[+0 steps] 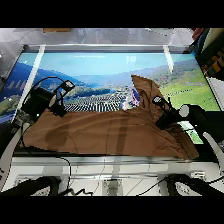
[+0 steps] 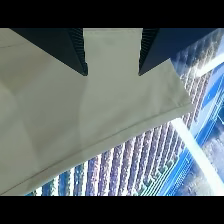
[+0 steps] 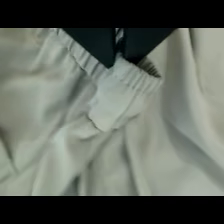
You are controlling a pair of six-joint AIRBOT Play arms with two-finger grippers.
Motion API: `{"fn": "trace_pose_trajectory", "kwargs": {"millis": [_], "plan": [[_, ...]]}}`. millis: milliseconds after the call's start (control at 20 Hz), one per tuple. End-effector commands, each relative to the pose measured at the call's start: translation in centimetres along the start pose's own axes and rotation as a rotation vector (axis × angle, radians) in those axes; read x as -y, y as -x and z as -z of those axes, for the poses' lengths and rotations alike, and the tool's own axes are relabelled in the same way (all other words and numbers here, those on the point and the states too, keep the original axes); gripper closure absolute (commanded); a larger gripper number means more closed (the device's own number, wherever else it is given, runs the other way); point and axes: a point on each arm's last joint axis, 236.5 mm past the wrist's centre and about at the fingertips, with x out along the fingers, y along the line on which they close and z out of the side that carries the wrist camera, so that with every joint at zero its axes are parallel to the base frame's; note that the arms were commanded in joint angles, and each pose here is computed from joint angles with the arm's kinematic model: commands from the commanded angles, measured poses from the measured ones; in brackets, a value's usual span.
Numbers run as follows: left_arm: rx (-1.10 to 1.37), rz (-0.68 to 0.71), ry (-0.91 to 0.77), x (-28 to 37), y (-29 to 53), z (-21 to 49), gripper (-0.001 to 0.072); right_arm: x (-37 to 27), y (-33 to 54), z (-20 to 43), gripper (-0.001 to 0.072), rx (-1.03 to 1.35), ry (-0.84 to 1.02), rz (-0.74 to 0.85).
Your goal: Fold the clothes and pants, and hang the long-sleeved shirts on hangers.
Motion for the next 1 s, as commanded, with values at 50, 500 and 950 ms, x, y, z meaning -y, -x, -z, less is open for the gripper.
{"fn": "trace_pose_trajectory", "kwargs": {"millis": [50, 500, 950], "plan": [[0.004, 0.0, -0.001, 0.0, -0.2, -0.2, 0.0363, 2.7, 1.5, -1.9, 0.0686, 0.057, -0.111, 0.098], [0.231, 0.125, 0.294, 2.4, 0.7, -6.0, 0.0363, 15.2, 16.0, -5.4, 0.0687, 0.345, -0.373, 0.447], [0.573, 0.569, 0.666, 8.8, 5.4, -17.0, 0.0332, 16.9, 17.1, 15.8, 0.0686, 0.016, -0.919, 0.399]]}}
